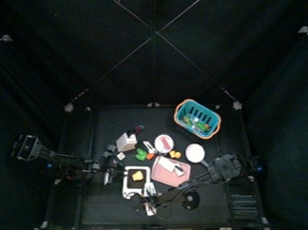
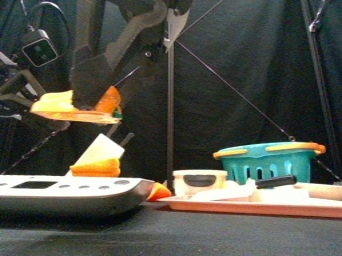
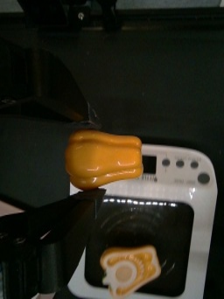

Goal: Place squash half near eggplant

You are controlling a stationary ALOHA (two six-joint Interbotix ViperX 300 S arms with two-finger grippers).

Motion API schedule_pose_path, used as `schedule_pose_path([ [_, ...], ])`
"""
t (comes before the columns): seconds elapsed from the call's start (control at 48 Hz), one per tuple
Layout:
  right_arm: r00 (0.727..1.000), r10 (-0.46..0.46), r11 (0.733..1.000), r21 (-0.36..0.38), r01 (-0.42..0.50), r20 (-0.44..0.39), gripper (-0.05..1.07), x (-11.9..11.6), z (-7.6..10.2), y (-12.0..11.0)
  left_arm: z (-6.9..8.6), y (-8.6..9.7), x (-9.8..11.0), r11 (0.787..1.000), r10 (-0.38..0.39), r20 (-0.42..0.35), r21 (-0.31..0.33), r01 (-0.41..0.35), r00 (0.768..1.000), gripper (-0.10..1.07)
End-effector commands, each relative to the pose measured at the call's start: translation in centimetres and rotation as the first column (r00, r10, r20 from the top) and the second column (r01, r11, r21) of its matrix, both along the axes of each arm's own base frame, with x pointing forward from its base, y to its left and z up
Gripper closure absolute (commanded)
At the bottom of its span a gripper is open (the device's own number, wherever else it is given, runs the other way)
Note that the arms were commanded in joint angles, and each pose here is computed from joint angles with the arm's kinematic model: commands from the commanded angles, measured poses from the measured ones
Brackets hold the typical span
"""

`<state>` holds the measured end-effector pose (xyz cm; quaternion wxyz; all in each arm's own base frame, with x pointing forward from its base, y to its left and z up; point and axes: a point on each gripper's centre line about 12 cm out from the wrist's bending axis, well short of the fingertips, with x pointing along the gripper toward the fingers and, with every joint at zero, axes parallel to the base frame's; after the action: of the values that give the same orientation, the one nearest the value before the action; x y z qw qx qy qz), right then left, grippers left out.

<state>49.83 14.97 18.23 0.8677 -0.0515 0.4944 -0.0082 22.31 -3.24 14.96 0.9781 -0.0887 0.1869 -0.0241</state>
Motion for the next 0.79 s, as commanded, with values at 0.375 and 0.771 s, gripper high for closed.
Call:
schedule_pose_path([
  [0.375, 0.981, -0.128, 0.992, 0.039, 0.124, 0.145, 0.34, -3.2, 5.7, -9.5, 3.0, 2.5, 2.4, 0.996, 0.064, 0.115, 0.053, -0.071, 0.991, 0.25],
  [0.771, 0.944, -0.271, 0.963, 0.05, 0.266, 0.189, 0.34, -6.6, 5.7, -18.0, 4.3, 4.0, 3.2, 0.99, 0.126, 0.168, 0.047, -0.136, 0.978, 0.25],
])
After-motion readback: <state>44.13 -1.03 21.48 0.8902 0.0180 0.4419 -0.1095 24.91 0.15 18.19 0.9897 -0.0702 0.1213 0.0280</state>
